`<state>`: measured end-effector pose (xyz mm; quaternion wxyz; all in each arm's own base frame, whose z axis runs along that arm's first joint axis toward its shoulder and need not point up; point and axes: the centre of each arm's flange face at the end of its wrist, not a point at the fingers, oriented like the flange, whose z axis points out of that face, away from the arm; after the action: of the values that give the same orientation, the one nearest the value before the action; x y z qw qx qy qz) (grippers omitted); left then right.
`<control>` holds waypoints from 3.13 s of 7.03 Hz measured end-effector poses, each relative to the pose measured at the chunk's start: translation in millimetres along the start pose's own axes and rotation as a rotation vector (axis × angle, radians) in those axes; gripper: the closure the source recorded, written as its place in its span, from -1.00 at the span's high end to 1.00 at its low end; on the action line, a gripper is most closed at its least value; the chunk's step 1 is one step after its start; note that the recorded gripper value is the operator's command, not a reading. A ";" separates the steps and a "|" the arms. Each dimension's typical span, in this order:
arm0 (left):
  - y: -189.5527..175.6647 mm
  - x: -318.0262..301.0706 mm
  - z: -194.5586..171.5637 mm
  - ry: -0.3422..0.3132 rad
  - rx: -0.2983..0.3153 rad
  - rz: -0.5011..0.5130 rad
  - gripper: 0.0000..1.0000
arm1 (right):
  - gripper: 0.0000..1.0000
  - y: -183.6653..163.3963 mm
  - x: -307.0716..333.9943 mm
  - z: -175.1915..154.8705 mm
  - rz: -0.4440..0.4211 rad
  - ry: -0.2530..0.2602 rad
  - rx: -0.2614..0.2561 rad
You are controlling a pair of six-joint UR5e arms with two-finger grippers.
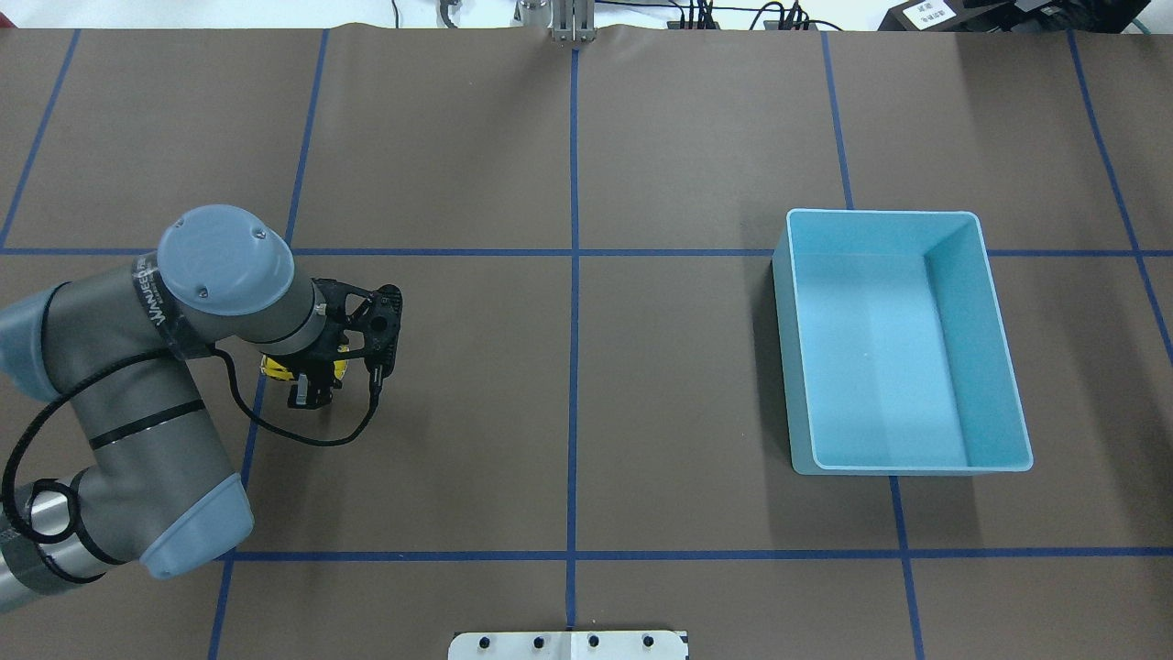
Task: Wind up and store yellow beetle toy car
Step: 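Drag the car back toward the robot with the left gripper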
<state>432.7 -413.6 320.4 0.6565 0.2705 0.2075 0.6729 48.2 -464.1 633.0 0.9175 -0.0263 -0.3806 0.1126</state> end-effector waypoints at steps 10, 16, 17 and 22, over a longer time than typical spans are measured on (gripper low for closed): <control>50.5 14.3 42.8 -0.002 0.046 -0.043 -0.81 | 1.00 0.3 -1.1 0.7 -0.003 0.000 -0.002; 60.9 17.3 54.7 0.018 0.028 -0.023 -0.81 | 1.00 2.1 -6.0 8.3 -0.015 0.001 -0.018; 63.2 17.8 56.8 0.021 0.023 -0.024 -0.81 | 1.00 2.1 -6.1 8.5 -0.016 0.000 -0.018; 71.3 21.3 59.9 0.013 0.043 -0.019 -0.83 | 1.00 2.1 -6.6 8.4 -0.018 0.000 -0.017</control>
<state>416.0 -400.6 413.6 0.6556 0.2781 0.2288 0.6637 37.3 -463.8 634.1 0.9182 -0.0304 -0.3817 0.1012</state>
